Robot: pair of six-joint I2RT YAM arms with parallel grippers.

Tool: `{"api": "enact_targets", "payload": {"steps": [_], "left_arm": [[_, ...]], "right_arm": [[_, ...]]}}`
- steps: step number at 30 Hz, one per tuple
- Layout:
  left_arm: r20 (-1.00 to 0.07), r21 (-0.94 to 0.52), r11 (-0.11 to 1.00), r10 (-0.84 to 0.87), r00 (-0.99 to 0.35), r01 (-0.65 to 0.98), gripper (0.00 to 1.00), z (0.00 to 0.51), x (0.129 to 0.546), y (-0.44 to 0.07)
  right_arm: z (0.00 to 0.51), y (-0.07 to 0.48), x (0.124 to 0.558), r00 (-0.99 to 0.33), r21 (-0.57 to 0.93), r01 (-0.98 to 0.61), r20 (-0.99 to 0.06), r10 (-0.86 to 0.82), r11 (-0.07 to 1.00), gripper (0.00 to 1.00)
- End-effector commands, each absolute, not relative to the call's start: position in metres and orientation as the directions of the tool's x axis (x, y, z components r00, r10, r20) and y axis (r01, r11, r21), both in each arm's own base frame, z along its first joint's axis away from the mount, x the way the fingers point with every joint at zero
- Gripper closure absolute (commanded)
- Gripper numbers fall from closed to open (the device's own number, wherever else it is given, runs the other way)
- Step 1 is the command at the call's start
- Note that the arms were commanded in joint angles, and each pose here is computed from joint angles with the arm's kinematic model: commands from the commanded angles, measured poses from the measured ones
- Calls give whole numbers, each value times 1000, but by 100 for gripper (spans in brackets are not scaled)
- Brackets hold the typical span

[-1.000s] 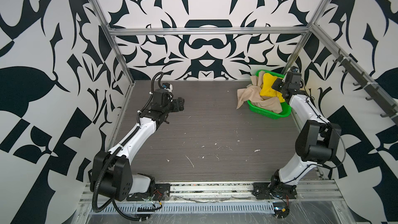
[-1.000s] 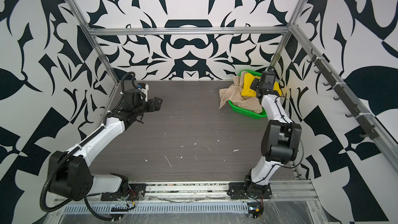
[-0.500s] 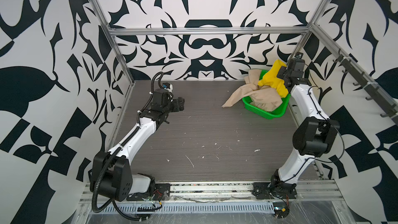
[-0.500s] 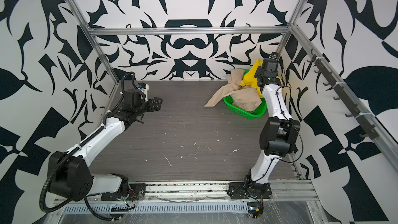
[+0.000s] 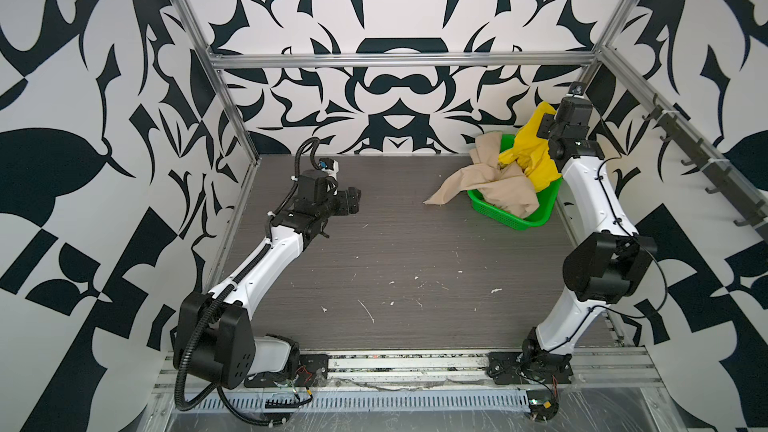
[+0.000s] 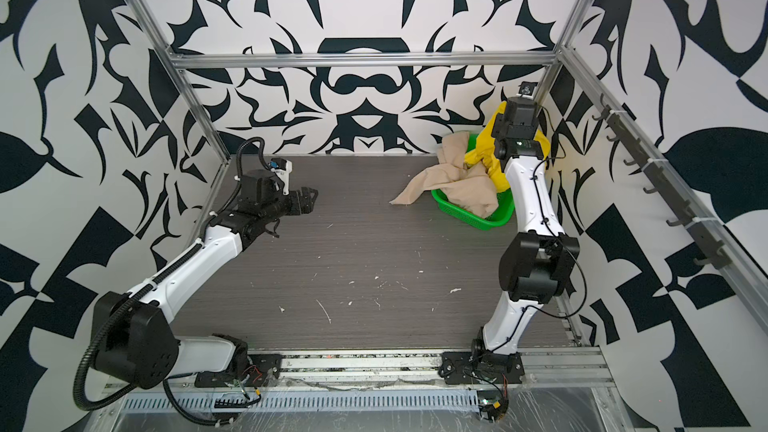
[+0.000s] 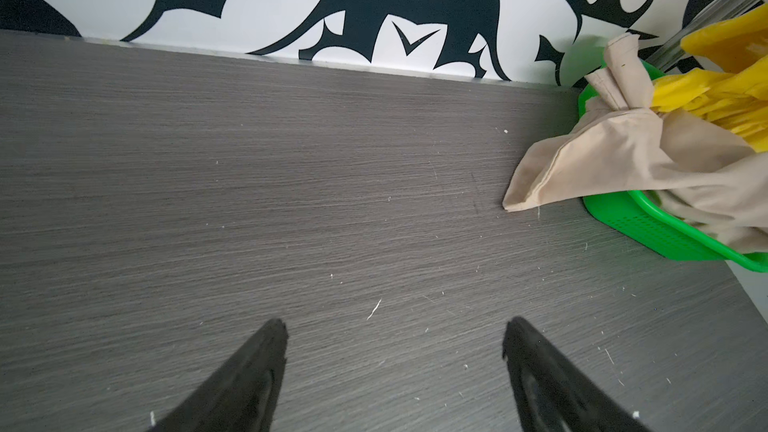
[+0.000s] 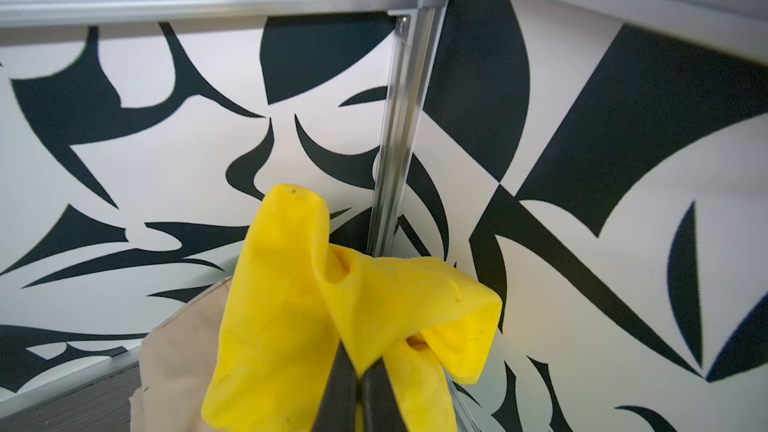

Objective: Fold and stack the shorts
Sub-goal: 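Grasp the yellow shorts with the right gripper and lift them up, then swing the held yellow shorts over the table and release them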

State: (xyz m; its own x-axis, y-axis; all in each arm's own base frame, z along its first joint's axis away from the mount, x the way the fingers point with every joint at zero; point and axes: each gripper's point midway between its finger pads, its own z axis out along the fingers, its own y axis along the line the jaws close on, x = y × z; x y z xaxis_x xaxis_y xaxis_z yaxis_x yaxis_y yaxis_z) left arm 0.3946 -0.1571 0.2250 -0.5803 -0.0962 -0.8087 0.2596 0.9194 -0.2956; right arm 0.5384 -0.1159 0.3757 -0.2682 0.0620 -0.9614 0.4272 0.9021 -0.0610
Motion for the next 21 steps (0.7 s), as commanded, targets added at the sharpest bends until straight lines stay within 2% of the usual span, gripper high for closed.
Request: {"api": "enact_targets", "payload": {"steps": [1,14,21], "left_arm": [[-833,-300,910,-104,-543,286,14,246,399,-162],[-854,-300,917,-135,-503,264,14,271,390,-153],[-882,-289,923,-152,-447,255,13,296,378,-143]], "right_arm": [[493,-96,509,11,-10,410,-1000,-16,912,100],[631,4,447,265,-6,140,-963,-43,990,100],[663,84,408,294,-2,-227,-953,66,974,100]]}}
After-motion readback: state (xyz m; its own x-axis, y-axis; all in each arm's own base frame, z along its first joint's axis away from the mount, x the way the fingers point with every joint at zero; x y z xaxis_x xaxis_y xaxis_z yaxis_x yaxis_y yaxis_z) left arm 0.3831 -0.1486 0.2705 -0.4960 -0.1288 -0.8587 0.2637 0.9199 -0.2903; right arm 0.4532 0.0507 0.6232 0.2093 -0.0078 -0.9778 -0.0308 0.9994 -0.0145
